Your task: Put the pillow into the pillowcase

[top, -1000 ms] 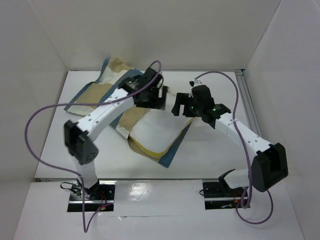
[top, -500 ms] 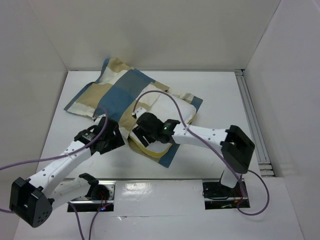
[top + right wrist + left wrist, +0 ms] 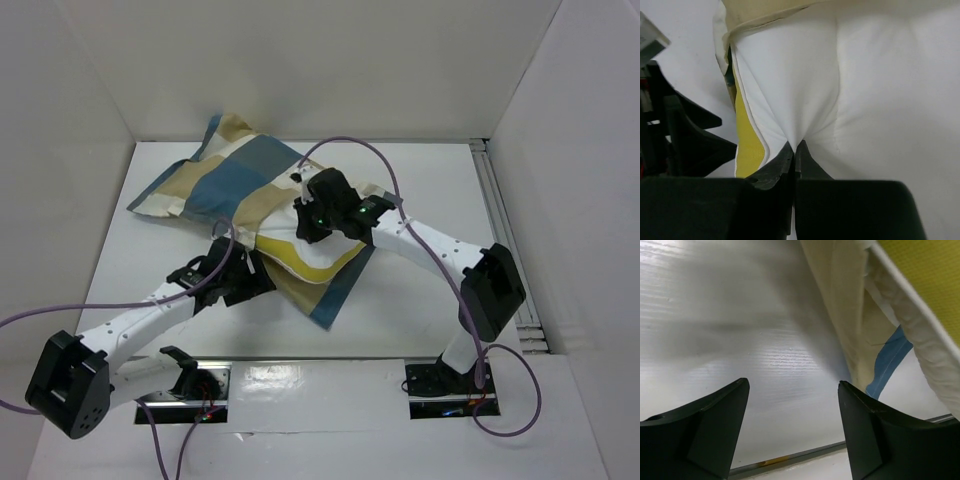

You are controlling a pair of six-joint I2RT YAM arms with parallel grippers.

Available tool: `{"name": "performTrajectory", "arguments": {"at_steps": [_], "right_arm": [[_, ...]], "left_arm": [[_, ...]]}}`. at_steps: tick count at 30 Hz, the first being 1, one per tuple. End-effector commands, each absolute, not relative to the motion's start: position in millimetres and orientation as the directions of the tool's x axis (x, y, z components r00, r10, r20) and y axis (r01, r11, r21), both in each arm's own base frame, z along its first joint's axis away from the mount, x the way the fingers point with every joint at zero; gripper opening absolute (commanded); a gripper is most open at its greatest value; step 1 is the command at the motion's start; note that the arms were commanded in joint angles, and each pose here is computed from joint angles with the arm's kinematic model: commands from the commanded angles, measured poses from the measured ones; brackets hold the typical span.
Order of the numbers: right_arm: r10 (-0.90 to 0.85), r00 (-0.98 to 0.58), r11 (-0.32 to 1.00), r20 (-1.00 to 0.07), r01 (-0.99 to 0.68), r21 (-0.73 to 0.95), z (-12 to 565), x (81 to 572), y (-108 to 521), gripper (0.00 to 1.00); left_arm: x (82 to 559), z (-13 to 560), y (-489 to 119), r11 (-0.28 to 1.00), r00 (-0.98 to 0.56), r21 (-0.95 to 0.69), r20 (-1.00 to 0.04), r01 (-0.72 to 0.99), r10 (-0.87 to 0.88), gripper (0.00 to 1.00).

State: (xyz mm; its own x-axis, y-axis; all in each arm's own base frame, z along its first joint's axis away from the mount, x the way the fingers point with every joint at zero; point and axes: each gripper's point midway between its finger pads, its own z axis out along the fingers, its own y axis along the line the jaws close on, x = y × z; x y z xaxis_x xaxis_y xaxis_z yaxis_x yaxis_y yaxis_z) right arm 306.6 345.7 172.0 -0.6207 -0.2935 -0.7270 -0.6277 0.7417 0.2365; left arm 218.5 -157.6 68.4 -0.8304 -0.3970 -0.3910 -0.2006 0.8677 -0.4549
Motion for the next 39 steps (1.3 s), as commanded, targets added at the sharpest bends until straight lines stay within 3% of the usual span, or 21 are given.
{"name": "performTrajectory", "arguments": {"at_steps": [1,10,16,23,26,27,30,31,34,39], "right_arm": [[-0.177,-0.544,0.616,-0.82,-0.711,0.338,249.8,300.1,368.8,0.0],[-0.144,-0.564,0.64,-0.813,-0.68,0.358,255.7,311.3,355.4,0.0],[-0.145,-0.566,0.641,-0.812,-0.679,0.358,254.3,315.2,358.9,0.0],[-0.161,-0.58,0.629,-0.798,-0.684,0.37,245.7,315.6,364.5,0.0],[-0.166,-0.586,0.631,-0.793,-0.681,0.371,241.4,316.5,365.3,0.0],[-0.171,-0.591,0.633,-0.788,-0.679,0.372,237.4,315.6,364.4,0.0],[-0.16,-0.599,0.641,-0.785,-0.667,0.379,237.5,318.7,361.8,0.0],[-0.17,-0.61,0.646,-0.774,-0.662,0.38,231.0,318.6,361.6,0.0],[-0.169,-0.61,0.646,-0.774,-0.662,0.38,233.9,318.6,361.7,0.0],[-0.148,-0.611,0.651,-0.778,-0.653,0.388,227.1,328.4,364.0,0.0]], "left_arm": [[232.7,77.5,-170.6,0.85,-0.812,-0.51,-0.437,-0.13,-0.386,0.84],[236.3,103.3,-204.2,0.744,-0.788,-0.666,-0.489,0.059,-0.375,0.89],[223.1,101.2,-211.8,0.697,-0.8,-0.715,-0.45,0.057,-0.397,0.88],[246.2,87.4,-206.5,0.742,-0.757,-0.671,-0.483,-0.003,-0.44,0.87],[258.6,85.8,-208.6,0.732,-0.731,-0.681,-0.488,-0.023,-0.477,0.81],[265.0,93.6,-212.5,0.724,-0.722,-0.69,-0.496,-0.01,-0.483,0.79],[277.7,105.9,-218.4,0.725,-0.715,-0.689,-0.502,-0.011,-0.488,0.55],[277.2,109.2,-220.8,0.725,-0.722,-0.689,-0.503,0.004,-0.474,0.35],[273.7,122.4,-225.0,0.702,-0.716,-0.712,-0.506,0.031,-0.481,0.0],[253.7,130.5,-223.4,0.672,-0.724,-0.739,-0.487,0.042,-0.49,0.0]]}}
